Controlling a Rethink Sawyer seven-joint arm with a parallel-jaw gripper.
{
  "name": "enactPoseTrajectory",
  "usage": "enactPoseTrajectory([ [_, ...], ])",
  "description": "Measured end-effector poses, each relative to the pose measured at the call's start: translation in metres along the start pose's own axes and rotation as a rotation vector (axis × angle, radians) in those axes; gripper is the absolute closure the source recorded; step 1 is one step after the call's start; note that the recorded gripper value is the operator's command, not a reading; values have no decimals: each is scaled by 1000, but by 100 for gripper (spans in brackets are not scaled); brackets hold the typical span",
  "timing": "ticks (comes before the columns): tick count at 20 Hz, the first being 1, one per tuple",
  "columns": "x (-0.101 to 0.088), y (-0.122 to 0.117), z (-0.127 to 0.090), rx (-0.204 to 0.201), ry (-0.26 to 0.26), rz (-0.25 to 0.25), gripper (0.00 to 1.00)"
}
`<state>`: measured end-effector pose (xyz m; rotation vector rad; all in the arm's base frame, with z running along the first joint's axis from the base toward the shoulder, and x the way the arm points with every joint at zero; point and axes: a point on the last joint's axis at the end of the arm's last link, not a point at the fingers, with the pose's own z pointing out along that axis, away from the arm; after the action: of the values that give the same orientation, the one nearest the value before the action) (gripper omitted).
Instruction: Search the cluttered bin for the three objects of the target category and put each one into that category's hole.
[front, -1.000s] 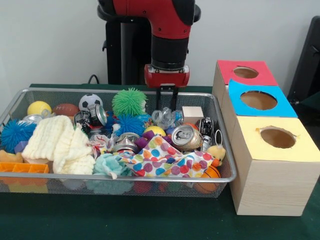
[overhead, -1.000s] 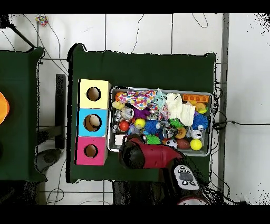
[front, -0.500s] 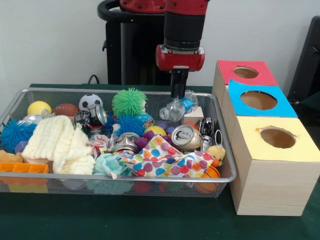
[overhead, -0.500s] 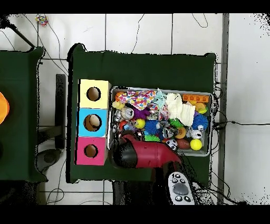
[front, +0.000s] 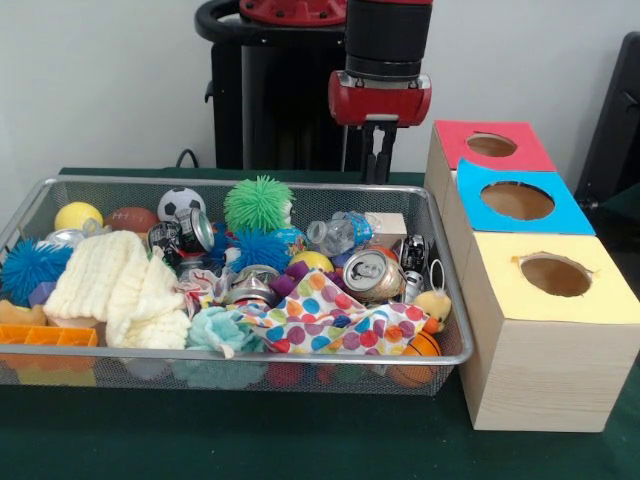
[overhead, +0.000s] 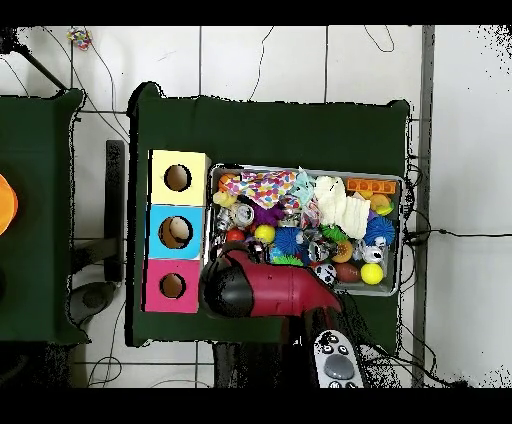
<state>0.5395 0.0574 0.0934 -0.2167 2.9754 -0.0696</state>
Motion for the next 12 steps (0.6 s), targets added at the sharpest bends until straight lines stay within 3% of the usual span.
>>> enactPoseTrajectory([
  [7, 0, -1, 3, -7, 3, 3, 100],
  [8, 2, 0, 4, -9, 8, 3, 0],
  [12, 3, 1, 7, -11, 13, 3, 0],
])
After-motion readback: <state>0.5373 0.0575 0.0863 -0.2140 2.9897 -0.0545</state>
